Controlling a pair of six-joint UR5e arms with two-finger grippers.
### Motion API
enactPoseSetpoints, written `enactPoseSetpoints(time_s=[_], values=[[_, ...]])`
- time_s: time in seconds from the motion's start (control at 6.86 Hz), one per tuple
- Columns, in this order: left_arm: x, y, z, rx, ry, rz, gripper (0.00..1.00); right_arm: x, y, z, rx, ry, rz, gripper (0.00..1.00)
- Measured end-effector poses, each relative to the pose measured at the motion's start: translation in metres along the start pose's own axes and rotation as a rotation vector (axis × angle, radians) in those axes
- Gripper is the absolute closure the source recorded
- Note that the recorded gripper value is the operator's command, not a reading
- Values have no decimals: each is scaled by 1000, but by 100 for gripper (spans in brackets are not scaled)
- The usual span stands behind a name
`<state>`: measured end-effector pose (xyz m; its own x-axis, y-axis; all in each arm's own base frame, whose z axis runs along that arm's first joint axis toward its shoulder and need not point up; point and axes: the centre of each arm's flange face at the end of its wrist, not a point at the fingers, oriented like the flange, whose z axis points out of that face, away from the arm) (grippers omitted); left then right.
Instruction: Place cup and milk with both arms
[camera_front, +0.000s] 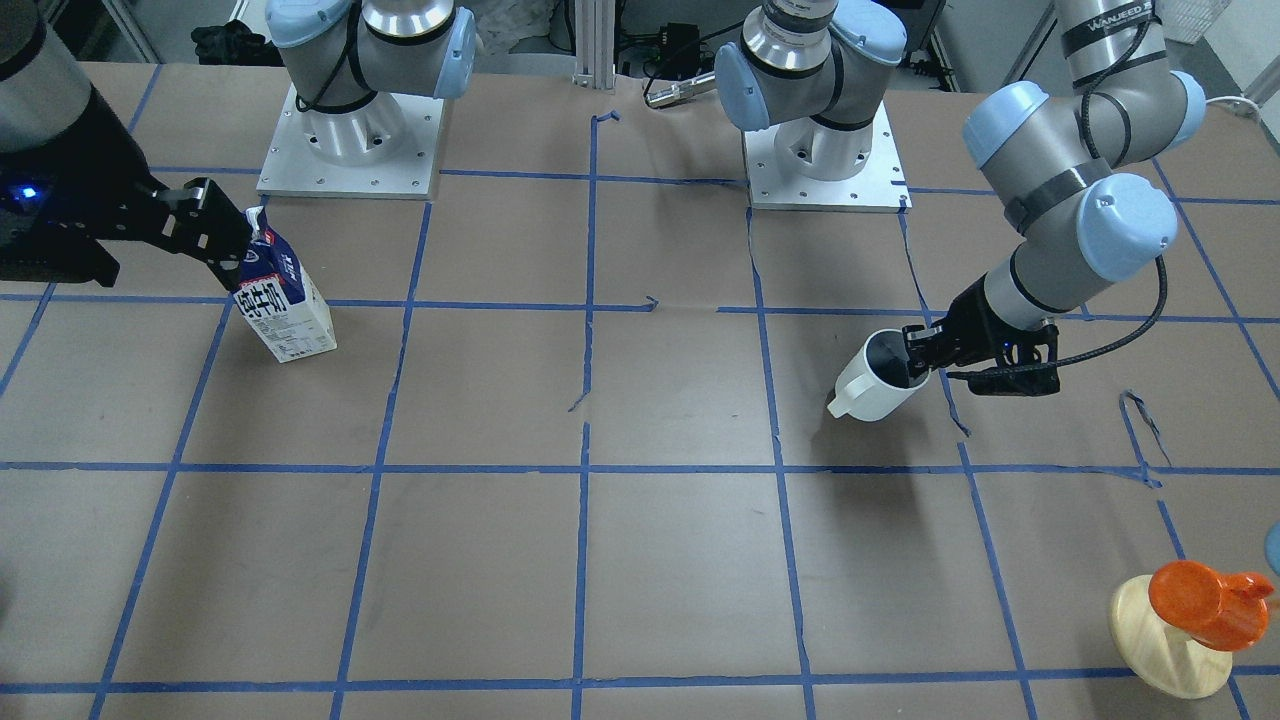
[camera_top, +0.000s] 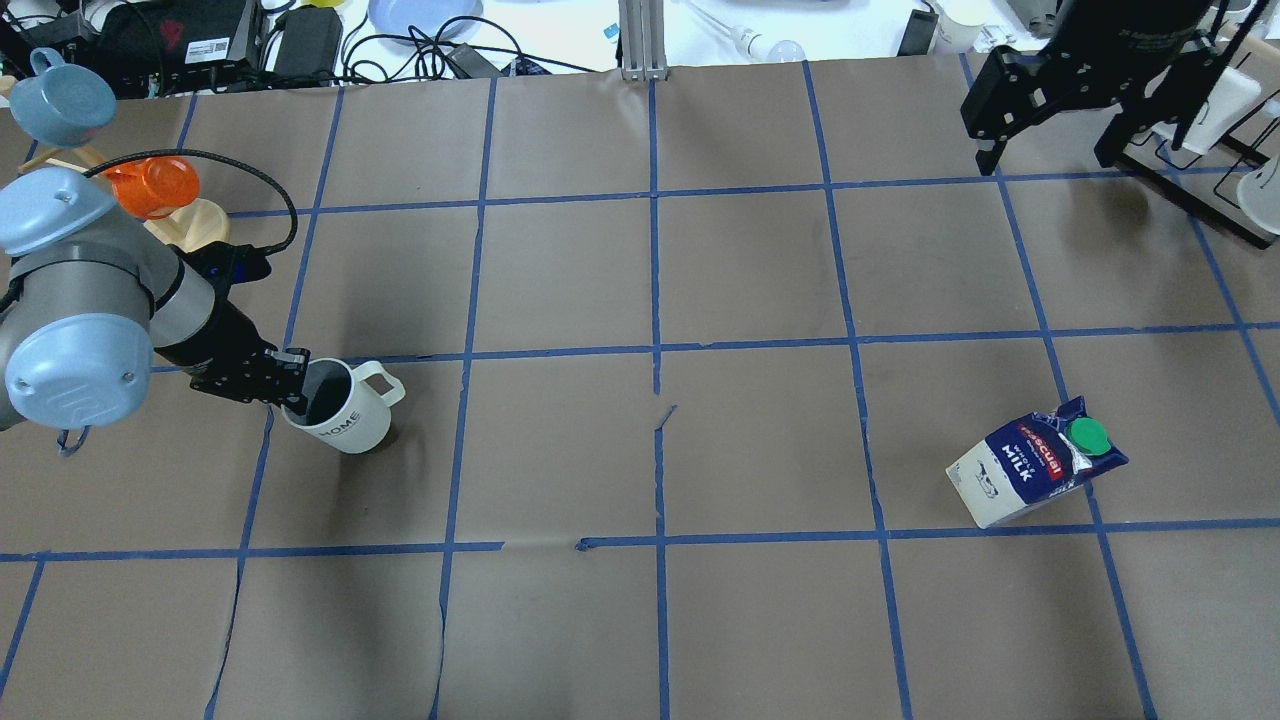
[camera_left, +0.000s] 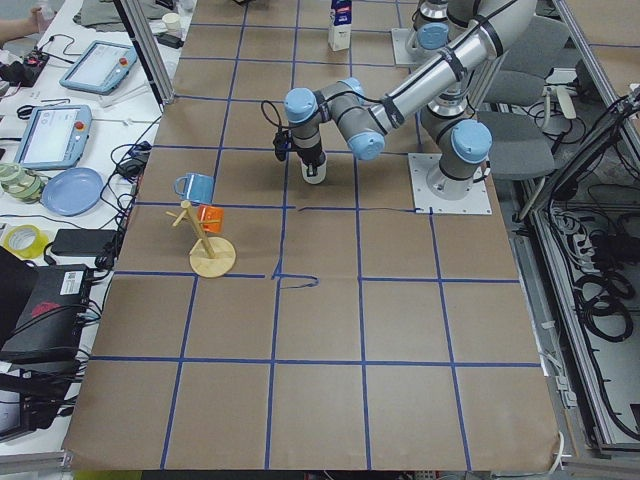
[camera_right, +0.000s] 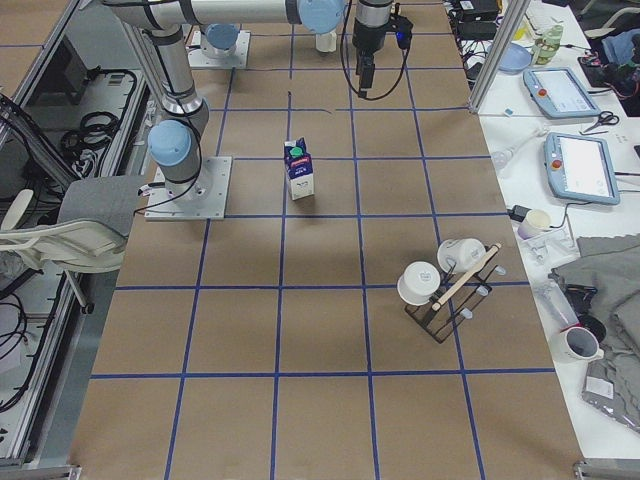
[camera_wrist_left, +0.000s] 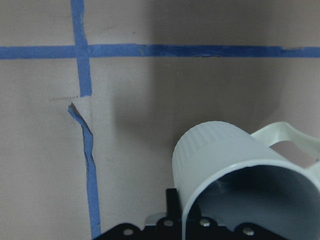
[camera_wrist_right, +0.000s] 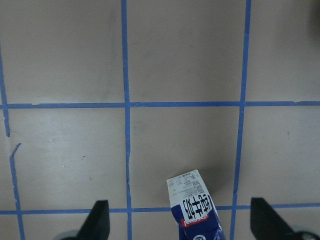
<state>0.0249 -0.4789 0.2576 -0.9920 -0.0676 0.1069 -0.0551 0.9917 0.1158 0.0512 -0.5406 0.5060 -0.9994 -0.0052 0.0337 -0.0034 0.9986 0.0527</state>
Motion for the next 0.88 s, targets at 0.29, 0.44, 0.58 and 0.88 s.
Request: enactPoseSetpoints(time_s=[0.29, 0.44, 0.58, 0.88], values=[[108, 6, -6, 29, -33, -60, 99, 29, 1, 14, -32, -9, -45, 0], [163, 12, -9, 48, -40, -91, 99, 34, 4, 19, -46, -14, -105, 0], [208, 23, -7, 56, -44, -113, 99, 35, 9, 25, -60, -18, -211, 0], [277, 45, 14, 76, -47, -140, 100, 32, 29, 43, -107, -30, -398, 2]])
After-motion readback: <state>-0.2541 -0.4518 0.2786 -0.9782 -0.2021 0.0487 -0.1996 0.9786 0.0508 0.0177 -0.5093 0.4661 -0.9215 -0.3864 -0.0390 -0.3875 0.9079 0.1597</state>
